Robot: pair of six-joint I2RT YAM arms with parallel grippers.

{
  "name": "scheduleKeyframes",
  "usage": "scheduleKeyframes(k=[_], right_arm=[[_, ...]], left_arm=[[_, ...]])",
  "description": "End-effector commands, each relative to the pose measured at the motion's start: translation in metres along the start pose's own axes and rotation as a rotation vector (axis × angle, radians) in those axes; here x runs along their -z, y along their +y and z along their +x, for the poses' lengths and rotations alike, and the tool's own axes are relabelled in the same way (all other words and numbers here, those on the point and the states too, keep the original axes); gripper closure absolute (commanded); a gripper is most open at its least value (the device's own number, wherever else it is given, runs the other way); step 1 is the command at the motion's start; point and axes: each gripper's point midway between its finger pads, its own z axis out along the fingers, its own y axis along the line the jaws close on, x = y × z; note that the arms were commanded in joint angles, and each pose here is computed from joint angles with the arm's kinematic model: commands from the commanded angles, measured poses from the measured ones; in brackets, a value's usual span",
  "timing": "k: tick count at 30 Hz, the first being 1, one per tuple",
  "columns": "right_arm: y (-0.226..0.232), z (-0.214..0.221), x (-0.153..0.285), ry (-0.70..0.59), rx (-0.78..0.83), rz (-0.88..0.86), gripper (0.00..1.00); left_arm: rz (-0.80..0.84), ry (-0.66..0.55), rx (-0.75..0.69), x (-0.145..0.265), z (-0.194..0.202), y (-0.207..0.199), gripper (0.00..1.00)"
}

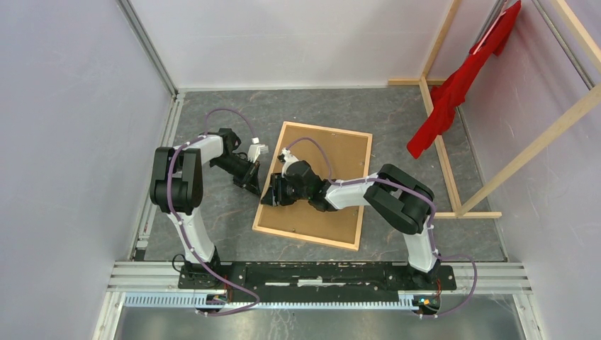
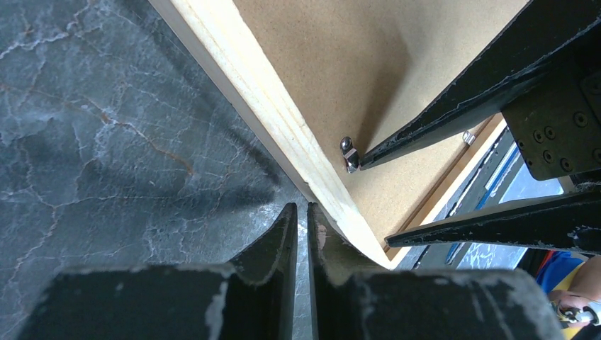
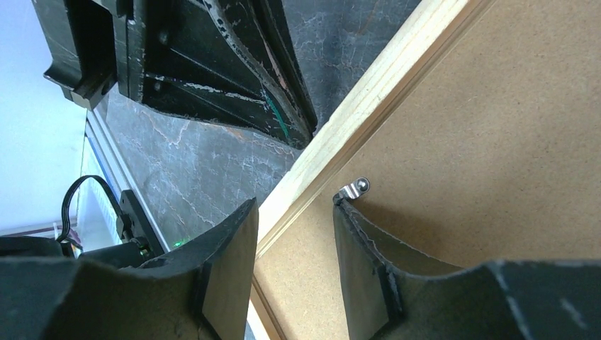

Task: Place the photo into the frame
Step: Install the photo frame at the center of the board.

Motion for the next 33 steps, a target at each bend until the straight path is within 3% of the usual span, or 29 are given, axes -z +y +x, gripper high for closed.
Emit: scheduleKeyframes(k=[1, 20, 33], right_arm=[[-0.012, -0.003, -0.007, -0.009, 0.001, 0.036, 0.5], [-0.018, -0.01, -0.017, -0.011, -0.001, 0.031, 0.51], [-0.002, -0.008, 0.017, -0.024, 0.005, -0.024, 0.5]], left_arm=[[-0.011, -0.015, -0.021, 0.003, -0.006, 0.0, 0.84], [-0.004, -0.007, -0.031, 0.0, -0.003, 0.0, 0.84], [-0.017, -0.011, -0.039, 0.003, -0.005, 0.001, 0.85]])
